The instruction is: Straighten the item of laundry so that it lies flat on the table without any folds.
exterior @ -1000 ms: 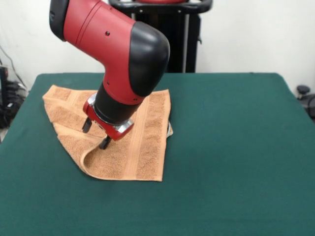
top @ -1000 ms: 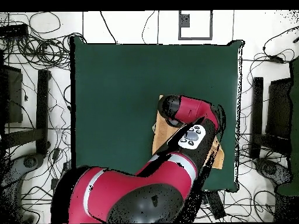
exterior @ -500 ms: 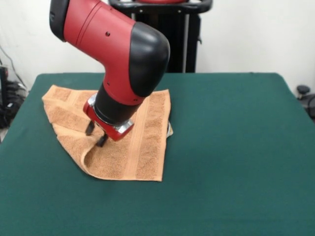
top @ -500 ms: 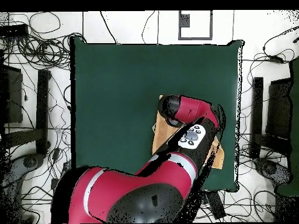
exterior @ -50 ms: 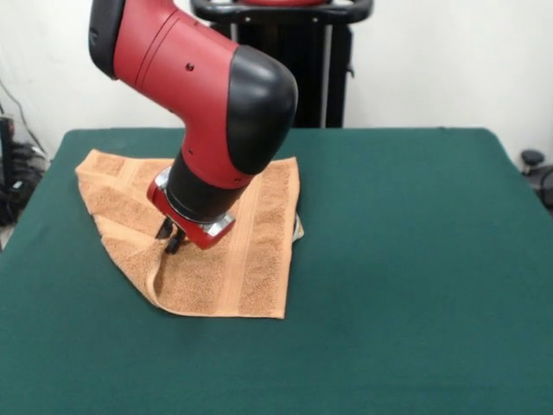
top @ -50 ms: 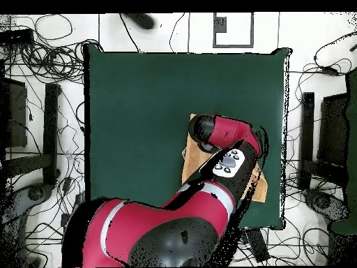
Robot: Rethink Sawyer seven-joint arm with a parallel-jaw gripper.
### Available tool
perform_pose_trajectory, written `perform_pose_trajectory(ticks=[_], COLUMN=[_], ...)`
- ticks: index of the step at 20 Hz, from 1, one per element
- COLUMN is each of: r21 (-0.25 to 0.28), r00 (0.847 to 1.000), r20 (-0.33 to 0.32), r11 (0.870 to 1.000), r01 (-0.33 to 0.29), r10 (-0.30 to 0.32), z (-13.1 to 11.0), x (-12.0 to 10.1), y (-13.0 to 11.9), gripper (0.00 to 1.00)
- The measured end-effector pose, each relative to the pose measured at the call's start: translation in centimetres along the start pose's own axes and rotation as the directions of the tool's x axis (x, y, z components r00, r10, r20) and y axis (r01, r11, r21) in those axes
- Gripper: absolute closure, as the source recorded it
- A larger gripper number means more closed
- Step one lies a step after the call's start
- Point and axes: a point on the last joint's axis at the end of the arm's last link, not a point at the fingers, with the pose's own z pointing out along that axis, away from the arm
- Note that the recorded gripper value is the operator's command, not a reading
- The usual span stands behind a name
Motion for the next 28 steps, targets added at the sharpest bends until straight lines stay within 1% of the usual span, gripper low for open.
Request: perform_pose_trajectory(ticks=[3,7,9,12,14,15,19,23,28], r21=[0.0,-0.019,-0.039,-0.081,-0.097,-0.124,-0.164,-0.193,-0.201], r00=[1.0,1.0,0.999,0.996,0.994,0.991,0.983,0.979,0.98], r20=[0.0,-0.008,-0.02,-0.047,-0.059,-0.077,-0.11,-0.131,-0.132], r11=[1.0,1.0,0.999,0.994,0.991,0.985,0.973,0.964,0.964], r01=[-0.001,-0.017,-0.035,-0.077,-0.092,-0.12,-0.161,-0.183,-0.177], r10=[0.001,0.017,0.035,0.074,0.087,0.111,0.144,0.159,0.152], z=[0.0,0.2,0.4,0.7,0.8,1.0,1.4,1.6,1.5], x=[0.0,-0.5,-1.0,-2.0,-2.4,-3.0,-3.8,-4.3,-4.2], y=[-0.1,-0.3,-0.8,-1.7,-2.0,-2.6,-3.5,-4.0,-4.0], gripper=[1.0,1.0,1.0,1.0,1.0,1.0,1.0,1.0,1.0])
